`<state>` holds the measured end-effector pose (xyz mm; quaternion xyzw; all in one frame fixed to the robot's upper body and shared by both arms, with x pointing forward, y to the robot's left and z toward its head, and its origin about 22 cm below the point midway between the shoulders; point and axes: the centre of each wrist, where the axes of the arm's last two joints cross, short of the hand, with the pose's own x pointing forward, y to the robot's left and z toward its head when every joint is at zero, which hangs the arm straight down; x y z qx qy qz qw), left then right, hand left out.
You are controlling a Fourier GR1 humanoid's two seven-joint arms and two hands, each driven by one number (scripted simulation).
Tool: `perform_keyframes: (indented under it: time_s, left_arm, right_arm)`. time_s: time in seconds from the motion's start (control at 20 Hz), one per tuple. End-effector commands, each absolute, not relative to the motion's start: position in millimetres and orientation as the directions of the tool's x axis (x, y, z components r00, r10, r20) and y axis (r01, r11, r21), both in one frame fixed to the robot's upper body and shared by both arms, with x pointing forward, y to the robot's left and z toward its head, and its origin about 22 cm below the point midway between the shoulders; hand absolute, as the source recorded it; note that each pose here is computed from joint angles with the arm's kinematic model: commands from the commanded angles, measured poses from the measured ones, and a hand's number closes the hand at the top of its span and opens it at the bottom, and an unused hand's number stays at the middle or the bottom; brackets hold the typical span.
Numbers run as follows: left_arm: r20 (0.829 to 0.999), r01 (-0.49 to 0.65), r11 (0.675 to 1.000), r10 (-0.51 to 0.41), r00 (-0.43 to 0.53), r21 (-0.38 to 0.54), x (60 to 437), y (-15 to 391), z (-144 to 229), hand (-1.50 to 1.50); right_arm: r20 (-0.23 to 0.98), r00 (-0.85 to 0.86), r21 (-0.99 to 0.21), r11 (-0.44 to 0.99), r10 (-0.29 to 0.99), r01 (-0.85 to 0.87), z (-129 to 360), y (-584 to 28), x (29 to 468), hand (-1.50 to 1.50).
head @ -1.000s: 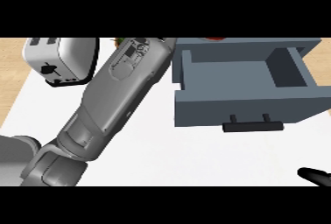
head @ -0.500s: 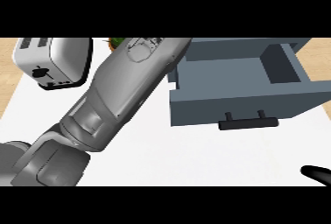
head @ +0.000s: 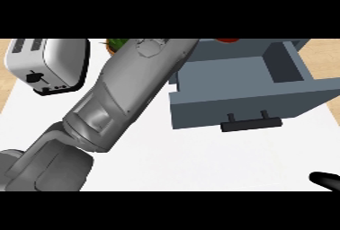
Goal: Pick up the can, place it into the drawer and close the drawer
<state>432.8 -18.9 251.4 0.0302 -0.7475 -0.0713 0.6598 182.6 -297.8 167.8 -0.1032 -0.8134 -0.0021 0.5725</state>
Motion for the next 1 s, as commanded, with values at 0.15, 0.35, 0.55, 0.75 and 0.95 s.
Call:
perform_keyframes:
  time_s: [0.15, 0.35, 0.55, 0.75, 0.95]
  left_arm:
    - [0.981, -0.046, 0.988, -0.152, -0.123, 0.148, 438.3, -13.3, 237.6, -1.5]
    - [0.974, -0.065, 0.986, -0.161, -0.16, 0.152, 435.3, -18.5, 242.6, -1.5]
    - [0.988, -0.039, 0.995, -0.097, -0.123, 0.093, 436.1, -17.3, 244.3, -1.5]
    - [0.99, -0.034, 0.998, -0.057, -0.13, 0.053, 433.5, -22.6, 257.9, -1.5]
    - [0.99, -0.019, 1.0, -0.027, -0.136, 0.025, 434.5, -20.7, 255.3, -1.5]
  right_arm:
    - [0.925, -0.33, -0.138, 0.977, 0.186, 0.163, 178.4, -295.0, 179.7, -1.5]
    - [0.888, -0.358, -0.244, 0.956, 0.288, 0.164, 181.4, -287.5, 186.5, -1.5]
    - [0.839, -0.406, -0.325, 0.932, 0.361, 0.158, 194.3, -283.9, 205.5, -1.5]
    - [0.759, -0.413, -0.484, 0.86, 0.503, 0.158, 179.3, -279.9, 215.9, -1.5]
    - [0.673, -0.412, -0.591, 0.782, 0.614, 0.2, 180.4, -274.2, 227.0, -1.5]
